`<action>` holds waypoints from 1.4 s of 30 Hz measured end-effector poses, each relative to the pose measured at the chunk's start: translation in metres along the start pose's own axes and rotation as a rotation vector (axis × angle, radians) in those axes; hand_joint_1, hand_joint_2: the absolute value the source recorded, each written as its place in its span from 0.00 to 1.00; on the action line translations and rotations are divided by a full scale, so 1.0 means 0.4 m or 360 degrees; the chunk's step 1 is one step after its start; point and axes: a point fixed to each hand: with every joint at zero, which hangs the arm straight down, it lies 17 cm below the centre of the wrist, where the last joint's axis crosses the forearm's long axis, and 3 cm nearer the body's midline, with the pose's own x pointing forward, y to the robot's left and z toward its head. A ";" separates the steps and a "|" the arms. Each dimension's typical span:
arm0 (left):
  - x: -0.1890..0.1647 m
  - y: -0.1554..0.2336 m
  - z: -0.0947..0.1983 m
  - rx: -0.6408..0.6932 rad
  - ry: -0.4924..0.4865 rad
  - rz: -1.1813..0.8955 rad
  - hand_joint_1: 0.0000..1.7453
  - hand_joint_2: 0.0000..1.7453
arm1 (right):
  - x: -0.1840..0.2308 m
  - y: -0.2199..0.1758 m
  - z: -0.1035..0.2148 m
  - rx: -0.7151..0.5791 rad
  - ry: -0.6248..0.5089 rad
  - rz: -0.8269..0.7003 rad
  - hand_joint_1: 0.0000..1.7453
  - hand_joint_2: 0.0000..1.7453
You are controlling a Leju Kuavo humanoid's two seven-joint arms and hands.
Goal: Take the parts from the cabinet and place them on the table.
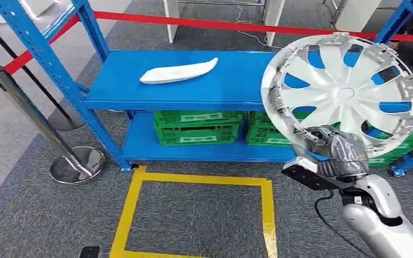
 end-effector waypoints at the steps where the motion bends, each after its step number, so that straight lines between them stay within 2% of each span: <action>1: 0.000 0.000 0.000 0.0001 -0.0001 -0.0002 0.00 1.00 | 0.000 0.001 0.000 0.0004 0.0000 -0.0001 1.00 1.00; 24: -0.012 0.003 0.003 -0.0014 -0.0011 -0.0006 0.00 1.00 | -0.027 0.026 0.009 0.0099 0.0089 -0.0061 1.00 1.00; 42: -0.005 -0.004 0.003 -0.0032 -0.0010 0.0007 0.00 1.00 | -0.030 0.012 0.000 0.0113 0.0023 0.0064 1.00 1.00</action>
